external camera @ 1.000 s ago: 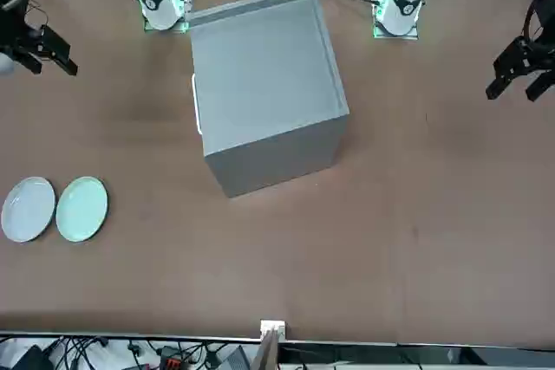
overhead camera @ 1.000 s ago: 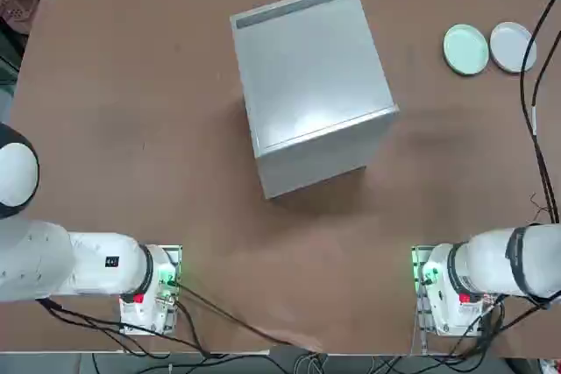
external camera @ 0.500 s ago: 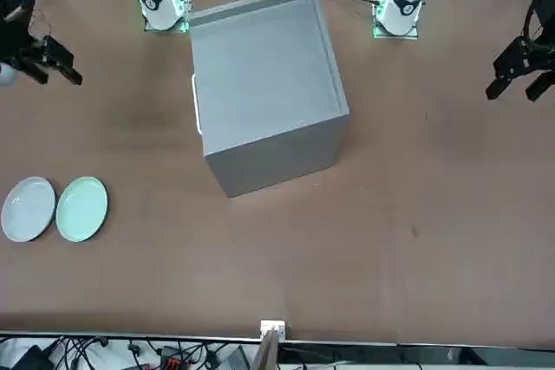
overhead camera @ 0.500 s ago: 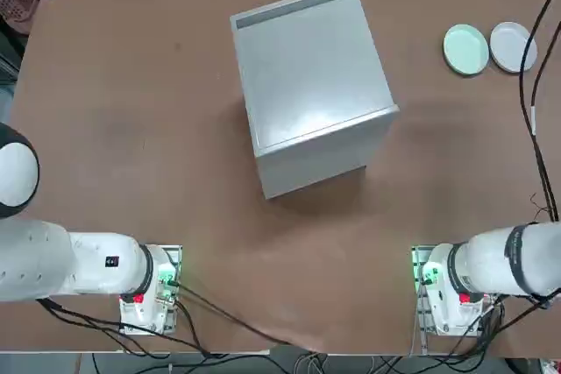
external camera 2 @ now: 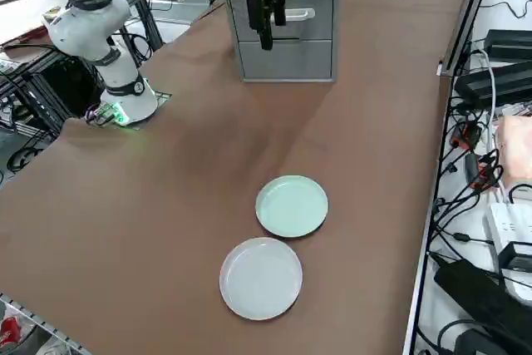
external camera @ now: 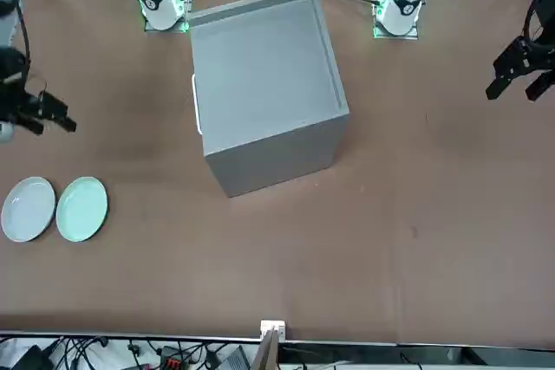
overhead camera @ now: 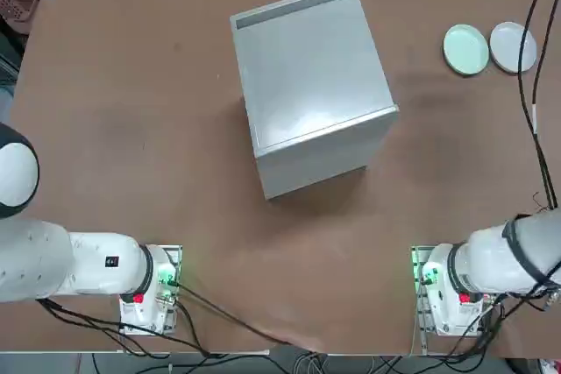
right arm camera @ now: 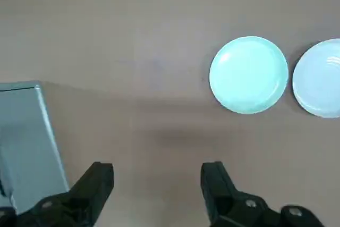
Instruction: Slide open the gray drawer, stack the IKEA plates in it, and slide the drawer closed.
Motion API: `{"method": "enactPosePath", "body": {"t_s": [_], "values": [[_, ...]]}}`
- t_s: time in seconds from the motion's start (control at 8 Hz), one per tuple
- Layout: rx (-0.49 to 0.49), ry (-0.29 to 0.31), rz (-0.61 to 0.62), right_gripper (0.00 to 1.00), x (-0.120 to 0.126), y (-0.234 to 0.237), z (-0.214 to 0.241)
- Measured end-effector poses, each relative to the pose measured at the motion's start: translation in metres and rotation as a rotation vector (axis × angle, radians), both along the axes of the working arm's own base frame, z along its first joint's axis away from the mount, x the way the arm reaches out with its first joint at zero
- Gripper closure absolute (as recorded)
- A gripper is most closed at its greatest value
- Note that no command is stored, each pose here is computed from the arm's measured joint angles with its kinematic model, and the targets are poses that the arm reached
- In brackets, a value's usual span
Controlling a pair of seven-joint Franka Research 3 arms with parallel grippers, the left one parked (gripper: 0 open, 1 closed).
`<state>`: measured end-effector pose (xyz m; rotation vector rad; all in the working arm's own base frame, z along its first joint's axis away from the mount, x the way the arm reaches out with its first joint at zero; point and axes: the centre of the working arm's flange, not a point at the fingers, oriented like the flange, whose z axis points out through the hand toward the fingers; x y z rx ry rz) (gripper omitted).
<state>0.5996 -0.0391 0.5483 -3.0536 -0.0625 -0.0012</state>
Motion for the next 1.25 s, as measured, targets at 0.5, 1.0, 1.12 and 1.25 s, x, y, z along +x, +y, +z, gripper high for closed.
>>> {"method": "enactPosePath", "body": {"t_s": [0.5,1.0,1.12,1.25], "values": [[0.249,0.03,0.031,0.0,-0.004,0.069,-0.024],[0.258,0.022,0.166,0.0,-0.057,0.178,-0.086],[0.257,0.032,0.201,0.0,-0.067,0.188,-0.09],[0.255,0.04,0.224,0.0,-0.075,0.197,-0.094]]}}
